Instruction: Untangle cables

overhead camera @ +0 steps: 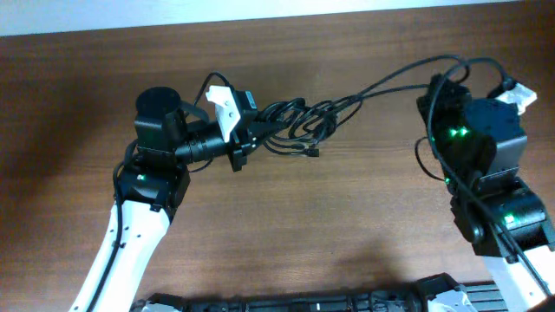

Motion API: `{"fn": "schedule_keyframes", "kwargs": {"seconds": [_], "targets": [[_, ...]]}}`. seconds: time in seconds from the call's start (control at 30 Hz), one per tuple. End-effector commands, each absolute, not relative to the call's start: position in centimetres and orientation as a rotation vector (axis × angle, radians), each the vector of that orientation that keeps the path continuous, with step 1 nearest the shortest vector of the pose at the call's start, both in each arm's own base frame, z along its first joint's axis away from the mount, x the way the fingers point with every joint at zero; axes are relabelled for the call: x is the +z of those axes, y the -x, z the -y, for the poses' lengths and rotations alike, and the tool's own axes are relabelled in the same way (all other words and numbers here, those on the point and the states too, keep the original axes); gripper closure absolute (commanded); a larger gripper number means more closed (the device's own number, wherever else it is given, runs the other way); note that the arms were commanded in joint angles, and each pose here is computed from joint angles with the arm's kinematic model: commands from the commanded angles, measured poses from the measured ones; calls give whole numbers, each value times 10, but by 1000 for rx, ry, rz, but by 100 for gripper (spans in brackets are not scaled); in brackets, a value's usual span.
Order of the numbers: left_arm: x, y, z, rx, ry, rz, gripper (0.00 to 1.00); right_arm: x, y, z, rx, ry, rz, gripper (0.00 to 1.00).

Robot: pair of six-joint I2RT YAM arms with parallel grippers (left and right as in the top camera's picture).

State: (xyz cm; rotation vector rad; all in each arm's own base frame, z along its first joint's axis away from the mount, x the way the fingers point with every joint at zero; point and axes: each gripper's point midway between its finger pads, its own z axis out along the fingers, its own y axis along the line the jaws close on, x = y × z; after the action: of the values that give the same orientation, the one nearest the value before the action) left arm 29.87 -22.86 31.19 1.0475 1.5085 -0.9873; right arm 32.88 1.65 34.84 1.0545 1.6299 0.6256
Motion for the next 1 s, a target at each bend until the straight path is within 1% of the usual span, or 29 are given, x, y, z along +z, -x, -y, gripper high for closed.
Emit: {"fn": "schedule_keyframes", "kwargs": {"seconds": [0.0,0.33,0.47,0.6,0.7,0.8,0.97], "targets": [[314,-299,226,-953,-1064,-1487,100,344,-322,12,513,-1118,-1603,96],[314,-297,227,-964,-1077,-1477,100,344,-317,30,399,-1150,-1558,96],[316,-297,227,-960,-1078,-1470,100,338,-316,30,380,-1156,-1584,96],[318,-298,227,-954,-1079,-1457,100,316,-322,20,373,-1148,-1693,95],[319,-298,227,-952,-1078,-1452,100,300,-331,12,338,-1075,-1799,95],[323,-299,227,-968,-1058,-1455,100,286,-336,12,303,-1088,-1846,95],[330,-300,228,-997,-1025,-1454,100,256,-334,12,191,-1050,-1984,95]]}}
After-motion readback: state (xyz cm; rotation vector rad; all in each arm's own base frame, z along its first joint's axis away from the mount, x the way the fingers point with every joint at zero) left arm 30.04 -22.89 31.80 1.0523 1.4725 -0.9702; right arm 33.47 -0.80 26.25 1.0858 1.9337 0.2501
